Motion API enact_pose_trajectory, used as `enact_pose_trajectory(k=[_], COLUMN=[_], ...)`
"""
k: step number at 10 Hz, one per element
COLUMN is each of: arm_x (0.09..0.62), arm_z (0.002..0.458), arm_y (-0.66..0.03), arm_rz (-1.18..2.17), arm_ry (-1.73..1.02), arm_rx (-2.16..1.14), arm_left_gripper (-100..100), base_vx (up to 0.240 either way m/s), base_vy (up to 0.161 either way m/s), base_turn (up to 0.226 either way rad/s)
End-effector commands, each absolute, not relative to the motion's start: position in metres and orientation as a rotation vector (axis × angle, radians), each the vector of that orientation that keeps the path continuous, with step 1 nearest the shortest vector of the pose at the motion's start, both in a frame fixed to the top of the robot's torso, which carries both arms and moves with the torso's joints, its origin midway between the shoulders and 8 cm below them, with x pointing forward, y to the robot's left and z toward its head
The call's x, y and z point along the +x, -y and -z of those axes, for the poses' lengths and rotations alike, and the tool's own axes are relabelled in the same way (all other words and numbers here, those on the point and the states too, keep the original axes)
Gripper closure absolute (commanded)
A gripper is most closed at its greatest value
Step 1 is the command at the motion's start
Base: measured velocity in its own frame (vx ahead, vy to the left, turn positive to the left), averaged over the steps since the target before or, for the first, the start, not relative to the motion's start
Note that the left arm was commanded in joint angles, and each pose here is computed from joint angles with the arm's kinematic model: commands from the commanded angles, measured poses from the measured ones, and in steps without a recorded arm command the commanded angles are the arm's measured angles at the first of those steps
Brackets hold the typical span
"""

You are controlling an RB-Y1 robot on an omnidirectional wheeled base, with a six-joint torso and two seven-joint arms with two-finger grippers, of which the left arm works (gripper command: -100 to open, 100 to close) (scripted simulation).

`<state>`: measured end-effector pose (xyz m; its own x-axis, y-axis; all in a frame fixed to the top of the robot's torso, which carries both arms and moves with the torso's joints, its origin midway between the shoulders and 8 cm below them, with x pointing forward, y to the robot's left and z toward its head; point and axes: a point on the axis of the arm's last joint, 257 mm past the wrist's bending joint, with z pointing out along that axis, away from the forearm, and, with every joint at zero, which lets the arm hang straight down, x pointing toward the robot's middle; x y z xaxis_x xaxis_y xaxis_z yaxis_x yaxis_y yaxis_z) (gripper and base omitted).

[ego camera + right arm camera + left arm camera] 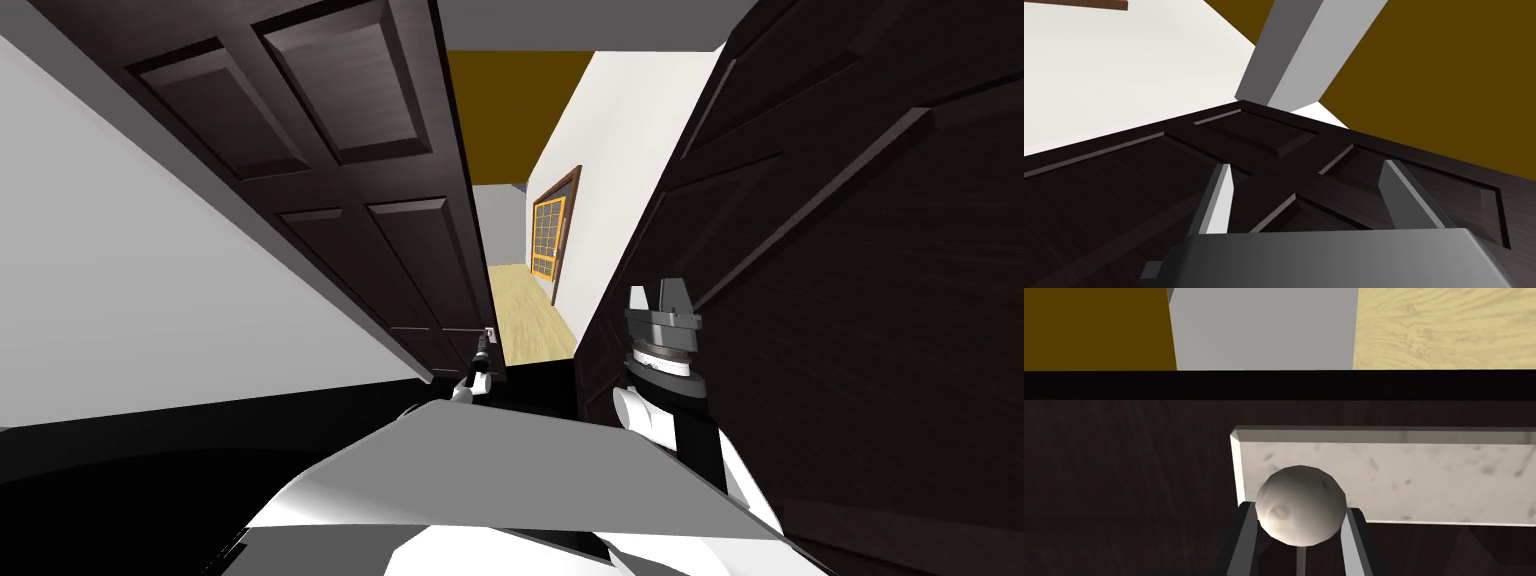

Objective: Pull the door open

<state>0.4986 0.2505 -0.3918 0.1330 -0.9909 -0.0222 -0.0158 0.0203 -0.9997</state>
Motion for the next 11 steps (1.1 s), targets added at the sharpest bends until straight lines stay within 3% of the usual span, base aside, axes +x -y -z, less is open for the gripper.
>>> enact_pose_trajectory(k=[1, 6, 8, 9, 11], arm_x=[0.498, 0.498, 0.497, 0.494, 0.493], arm_z=[0.391, 0.389, 0.389, 0.392, 0.392], arm_y=[-0.26, -0.27, -0.271, -0.273, -0.28], arm_rz=[1.082, 1.107, 1.122, 1.123, 1.133], arm_ry=[-1.125, -1.146, -1.156, -1.162, -1.164], arm_rx=[-1.258, -1.233, -1.227, -1.232, -1.23], arm_left_gripper=[100, 100, 100, -100, -100], base_vx=[-0.195, -0.186, -0.074, -0.11, -0.176], base_vy=[0.019, 0.006, 0.053, 0.022, -0.008], base_turn=[-0.028, 0.004, 0.047, -0.174, -0.162])
